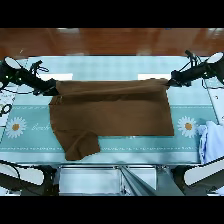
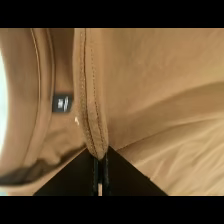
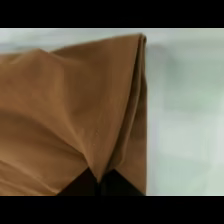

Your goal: Fold the shirts.

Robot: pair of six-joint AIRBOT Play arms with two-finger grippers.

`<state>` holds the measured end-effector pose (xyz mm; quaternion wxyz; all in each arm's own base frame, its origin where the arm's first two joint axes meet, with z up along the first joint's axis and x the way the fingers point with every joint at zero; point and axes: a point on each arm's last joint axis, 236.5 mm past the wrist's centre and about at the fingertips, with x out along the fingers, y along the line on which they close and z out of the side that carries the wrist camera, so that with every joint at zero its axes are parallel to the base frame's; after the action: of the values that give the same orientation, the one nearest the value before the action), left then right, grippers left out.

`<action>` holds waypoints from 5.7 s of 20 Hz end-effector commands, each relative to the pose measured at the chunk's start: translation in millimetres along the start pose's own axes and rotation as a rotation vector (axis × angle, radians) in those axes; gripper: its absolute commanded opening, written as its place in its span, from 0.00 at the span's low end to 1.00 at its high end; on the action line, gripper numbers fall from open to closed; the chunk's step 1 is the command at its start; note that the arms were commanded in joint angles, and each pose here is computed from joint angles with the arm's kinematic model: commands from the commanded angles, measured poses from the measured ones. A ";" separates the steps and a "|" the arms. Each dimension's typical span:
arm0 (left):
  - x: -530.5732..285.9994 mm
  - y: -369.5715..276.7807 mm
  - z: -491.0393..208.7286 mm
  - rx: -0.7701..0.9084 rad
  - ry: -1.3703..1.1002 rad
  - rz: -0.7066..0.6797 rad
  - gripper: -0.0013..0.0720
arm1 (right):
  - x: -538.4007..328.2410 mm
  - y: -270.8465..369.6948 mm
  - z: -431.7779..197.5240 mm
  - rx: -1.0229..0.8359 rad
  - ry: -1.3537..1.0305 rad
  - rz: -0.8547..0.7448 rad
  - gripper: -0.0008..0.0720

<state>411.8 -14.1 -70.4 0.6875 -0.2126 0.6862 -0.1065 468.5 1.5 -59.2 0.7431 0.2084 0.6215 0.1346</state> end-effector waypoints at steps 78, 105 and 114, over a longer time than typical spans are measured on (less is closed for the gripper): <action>-20.2 -45.2 62.8 -0.111 -0.304 -0.211 0.04 | -19.6 22.6 -13.2 0.256 -0.217 0.270 0.05; -138.0 -24.6 -24.7 0.014 -0.594 0.046 0.71 | -119.5 -95.6 -39.9 0.376 -0.324 0.047 0.58; -81.7 -71.4 -106.4 0.022 -0.581 -0.100 0.71 | 4.8 -49.9 -32.6 0.479 -0.169 0.302 0.59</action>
<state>322.1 -44.2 40.4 0.8529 -0.2422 0.4561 -0.0760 418.5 -61.2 -75.5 0.7157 0.4427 0.5371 0.0577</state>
